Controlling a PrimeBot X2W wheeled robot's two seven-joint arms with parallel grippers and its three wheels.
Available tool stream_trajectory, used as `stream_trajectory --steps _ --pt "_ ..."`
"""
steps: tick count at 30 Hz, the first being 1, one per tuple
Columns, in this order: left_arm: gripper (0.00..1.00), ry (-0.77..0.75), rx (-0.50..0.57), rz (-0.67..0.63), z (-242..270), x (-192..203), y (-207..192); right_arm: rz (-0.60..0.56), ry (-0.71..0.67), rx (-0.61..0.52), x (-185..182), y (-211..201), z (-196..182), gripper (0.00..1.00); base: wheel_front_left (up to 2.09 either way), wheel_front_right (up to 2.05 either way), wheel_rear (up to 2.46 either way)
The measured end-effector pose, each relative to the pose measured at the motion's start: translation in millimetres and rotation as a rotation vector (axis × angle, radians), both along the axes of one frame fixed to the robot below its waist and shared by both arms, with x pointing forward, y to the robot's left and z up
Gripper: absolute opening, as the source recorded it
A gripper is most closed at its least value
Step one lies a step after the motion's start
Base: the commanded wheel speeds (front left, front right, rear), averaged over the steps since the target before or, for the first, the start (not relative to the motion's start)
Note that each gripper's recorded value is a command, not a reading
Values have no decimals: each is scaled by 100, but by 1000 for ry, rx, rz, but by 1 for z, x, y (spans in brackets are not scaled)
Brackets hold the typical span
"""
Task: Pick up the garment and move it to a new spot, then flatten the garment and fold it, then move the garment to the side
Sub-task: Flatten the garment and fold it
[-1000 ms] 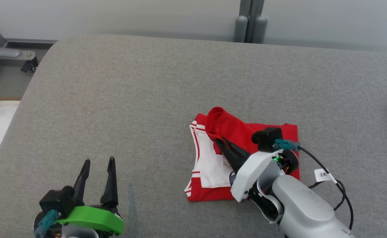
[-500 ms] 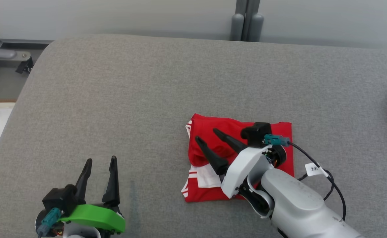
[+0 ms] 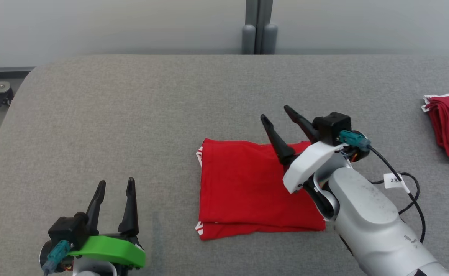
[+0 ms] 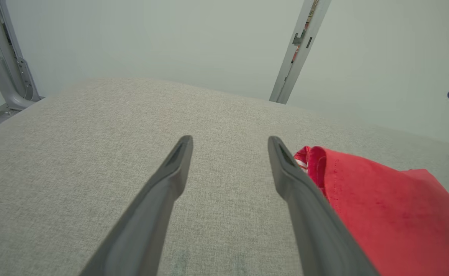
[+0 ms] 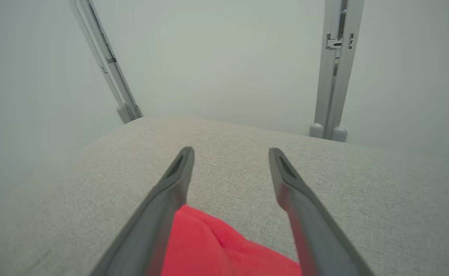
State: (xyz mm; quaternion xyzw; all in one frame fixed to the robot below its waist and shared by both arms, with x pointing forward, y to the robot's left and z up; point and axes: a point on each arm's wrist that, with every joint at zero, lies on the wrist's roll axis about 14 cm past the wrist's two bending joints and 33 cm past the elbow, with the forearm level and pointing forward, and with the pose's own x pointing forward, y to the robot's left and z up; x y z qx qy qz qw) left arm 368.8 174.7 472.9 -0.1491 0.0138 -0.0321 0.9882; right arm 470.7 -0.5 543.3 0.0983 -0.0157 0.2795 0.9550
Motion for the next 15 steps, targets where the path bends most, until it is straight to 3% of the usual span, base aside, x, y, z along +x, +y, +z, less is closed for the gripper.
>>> stream_trajectory --steps 6,15 --pt "100 -35 0 -38 11 2 -14 -159 -62 -26 -7 -54 4 100 0 0 0" --pt "100 -57 -2 -83 17 -4 -32 -356 -52 -90 -53 -126 -21 100 0 0 0"
